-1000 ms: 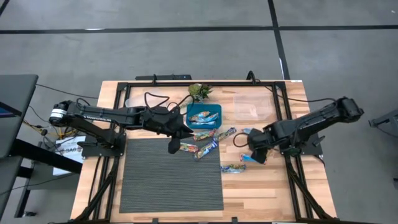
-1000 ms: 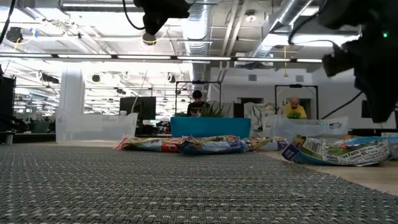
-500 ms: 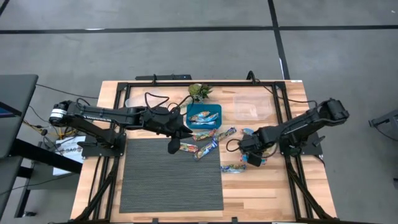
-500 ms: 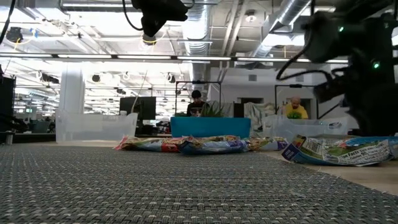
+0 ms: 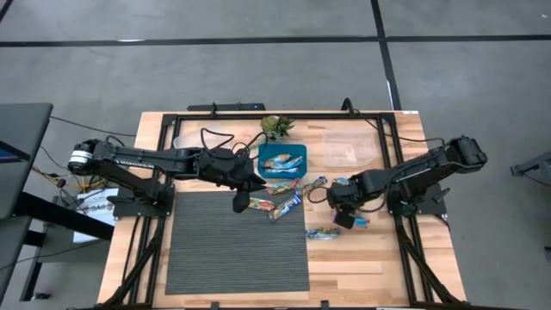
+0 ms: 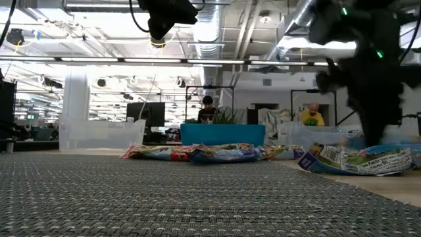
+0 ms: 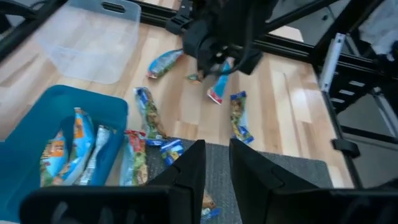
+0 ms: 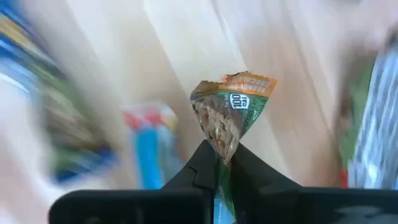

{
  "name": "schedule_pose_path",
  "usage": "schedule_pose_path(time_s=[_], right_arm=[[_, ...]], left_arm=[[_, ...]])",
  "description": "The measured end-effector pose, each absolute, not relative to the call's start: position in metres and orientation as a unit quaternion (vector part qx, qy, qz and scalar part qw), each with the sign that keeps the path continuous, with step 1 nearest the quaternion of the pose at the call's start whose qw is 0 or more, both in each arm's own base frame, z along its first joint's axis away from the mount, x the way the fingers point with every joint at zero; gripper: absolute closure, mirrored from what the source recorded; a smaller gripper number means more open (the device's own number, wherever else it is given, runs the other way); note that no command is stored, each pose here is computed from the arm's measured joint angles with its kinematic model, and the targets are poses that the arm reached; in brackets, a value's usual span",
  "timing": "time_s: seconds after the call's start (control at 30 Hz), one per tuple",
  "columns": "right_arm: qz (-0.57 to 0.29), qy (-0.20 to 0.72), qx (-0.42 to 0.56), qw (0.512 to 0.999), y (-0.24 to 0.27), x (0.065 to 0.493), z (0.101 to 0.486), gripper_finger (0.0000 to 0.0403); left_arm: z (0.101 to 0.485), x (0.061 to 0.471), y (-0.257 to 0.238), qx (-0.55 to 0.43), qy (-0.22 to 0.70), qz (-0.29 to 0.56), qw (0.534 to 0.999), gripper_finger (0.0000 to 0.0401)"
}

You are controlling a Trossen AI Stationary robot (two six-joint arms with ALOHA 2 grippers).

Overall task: Pick and place Granola Bars by type
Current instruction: Put the yellow granola bar into the blue bin, then put the red granola bar into the right transparent bin

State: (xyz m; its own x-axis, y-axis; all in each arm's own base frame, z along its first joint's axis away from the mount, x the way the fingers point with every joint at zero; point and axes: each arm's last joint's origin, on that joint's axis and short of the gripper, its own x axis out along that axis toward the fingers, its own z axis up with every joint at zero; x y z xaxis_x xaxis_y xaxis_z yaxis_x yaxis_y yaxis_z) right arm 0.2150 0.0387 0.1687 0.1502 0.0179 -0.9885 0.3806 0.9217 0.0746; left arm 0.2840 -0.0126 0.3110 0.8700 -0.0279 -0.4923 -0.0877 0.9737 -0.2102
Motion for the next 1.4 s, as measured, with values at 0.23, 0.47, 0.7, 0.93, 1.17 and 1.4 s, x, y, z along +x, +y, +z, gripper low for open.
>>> schedule_pose_path(time_s=[0.23, 0.47, 0.7, 0.93, 1.17, 1.4], right_arm=[[-0.105, 0.509, 0.16, 0.839, 0.023, 0.251, 0.225, 0.037], [-0.124, 0.435, 0.111, 0.885, -0.013, 0.291, 0.261, 0.0386], [-0.136, 0.428, 0.075, 0.89, -0.058, 0.325, 0.259, 0.0363], [-0.116, 0.43, 0.055, 0.894, -0.082, 0.342, 0.251, 0.0334], [-0.086, 0.412, 0.084, 0.903, -0.086, 0.345, 0.252, 0.0273], [-0.084, 0.49, 0.105, 0.861, -0.076, 0.323, 0.253, 0.0215]], left_arm=[[0.31, 0.284, -0.009, -0.112, 0.248, 0.083, 0.959, 0.0338], [0.304, 0.278, -0.003, -0.117, 0.265, 0.19, 0.938, 0.0338], [0.301, 0.276, -0.002, -0.127, 0.278, 0.206, 0.93, 0.0338], [0.301, 0.276, -0.002, -0.128, 0.277, 0.205, 0.93, 0.0338], [0.301, 0.276, -0.002, -0.128, 0.277, 0.205, 0.93, 0.0338], [0.301, 0.276, -0.003, -0.128, 0.276, 0.205, 0.93, 0.0338]])
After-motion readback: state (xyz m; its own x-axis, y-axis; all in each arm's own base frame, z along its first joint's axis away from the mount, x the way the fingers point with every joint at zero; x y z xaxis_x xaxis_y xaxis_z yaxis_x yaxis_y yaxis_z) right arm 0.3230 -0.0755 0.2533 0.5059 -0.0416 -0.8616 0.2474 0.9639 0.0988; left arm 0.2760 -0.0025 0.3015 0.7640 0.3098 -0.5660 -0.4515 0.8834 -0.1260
